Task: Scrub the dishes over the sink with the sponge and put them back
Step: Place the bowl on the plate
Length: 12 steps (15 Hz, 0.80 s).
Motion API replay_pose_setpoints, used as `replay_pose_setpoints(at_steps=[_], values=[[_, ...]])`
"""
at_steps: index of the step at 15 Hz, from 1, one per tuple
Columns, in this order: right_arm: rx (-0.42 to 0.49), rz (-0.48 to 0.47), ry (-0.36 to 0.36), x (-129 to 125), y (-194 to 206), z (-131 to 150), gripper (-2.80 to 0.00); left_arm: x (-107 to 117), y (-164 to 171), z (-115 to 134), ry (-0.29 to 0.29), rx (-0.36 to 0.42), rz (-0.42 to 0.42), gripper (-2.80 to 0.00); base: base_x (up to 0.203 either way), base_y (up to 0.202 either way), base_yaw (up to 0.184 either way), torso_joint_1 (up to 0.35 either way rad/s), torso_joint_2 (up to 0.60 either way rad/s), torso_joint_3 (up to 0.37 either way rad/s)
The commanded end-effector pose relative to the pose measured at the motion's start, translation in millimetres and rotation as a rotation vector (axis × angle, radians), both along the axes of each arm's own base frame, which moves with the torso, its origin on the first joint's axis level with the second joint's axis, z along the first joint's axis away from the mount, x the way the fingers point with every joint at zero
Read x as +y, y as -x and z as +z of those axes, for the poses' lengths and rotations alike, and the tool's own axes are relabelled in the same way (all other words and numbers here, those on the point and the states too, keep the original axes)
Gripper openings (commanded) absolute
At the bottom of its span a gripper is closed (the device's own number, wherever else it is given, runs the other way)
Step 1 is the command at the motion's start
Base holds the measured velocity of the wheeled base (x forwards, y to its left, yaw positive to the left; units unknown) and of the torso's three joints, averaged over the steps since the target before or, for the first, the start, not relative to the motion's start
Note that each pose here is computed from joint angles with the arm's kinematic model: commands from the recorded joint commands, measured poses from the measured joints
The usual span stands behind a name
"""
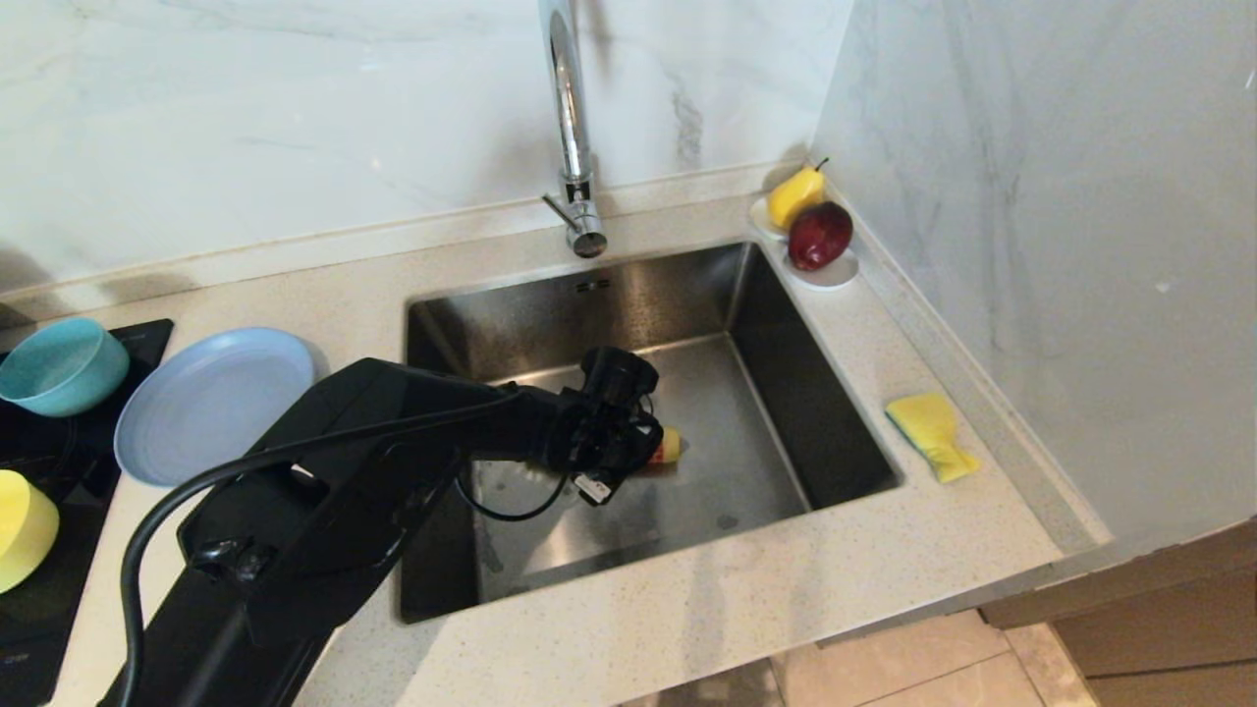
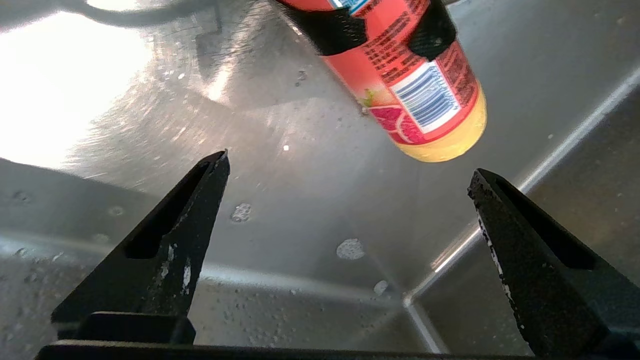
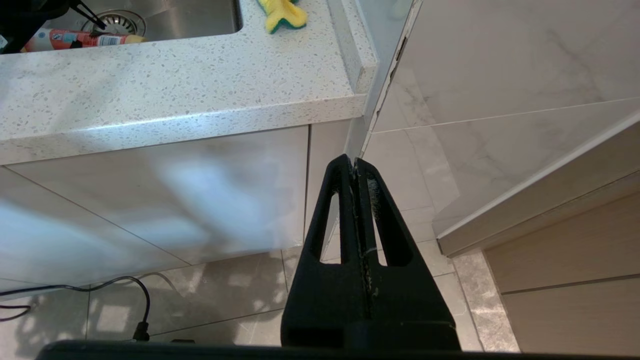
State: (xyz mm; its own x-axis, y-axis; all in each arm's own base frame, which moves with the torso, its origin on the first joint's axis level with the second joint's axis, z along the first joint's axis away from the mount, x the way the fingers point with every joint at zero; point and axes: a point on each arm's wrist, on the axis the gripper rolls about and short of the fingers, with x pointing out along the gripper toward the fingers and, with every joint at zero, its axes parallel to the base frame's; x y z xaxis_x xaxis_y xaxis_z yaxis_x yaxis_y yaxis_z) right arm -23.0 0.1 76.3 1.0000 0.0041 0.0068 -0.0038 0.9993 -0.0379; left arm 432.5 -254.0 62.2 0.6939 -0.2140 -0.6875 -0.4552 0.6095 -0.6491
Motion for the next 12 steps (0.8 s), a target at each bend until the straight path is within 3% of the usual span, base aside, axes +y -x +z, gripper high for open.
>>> replay_pose_setpoints(at_steps=[1,12], values=[[0.001,0.001,0.0,0,0,0,-2.8,1,1,2,0.003,0.003,0.006,0.0,0.0,0.0,0.0,0.0,0.0,0.0],[0.001,0.001,0.0,0,0,0,-2.8,-6,2,19,0.057,-0.07,-0.003,0.0,0.0,0.0,0.0,0.0,0.0,0.0]])
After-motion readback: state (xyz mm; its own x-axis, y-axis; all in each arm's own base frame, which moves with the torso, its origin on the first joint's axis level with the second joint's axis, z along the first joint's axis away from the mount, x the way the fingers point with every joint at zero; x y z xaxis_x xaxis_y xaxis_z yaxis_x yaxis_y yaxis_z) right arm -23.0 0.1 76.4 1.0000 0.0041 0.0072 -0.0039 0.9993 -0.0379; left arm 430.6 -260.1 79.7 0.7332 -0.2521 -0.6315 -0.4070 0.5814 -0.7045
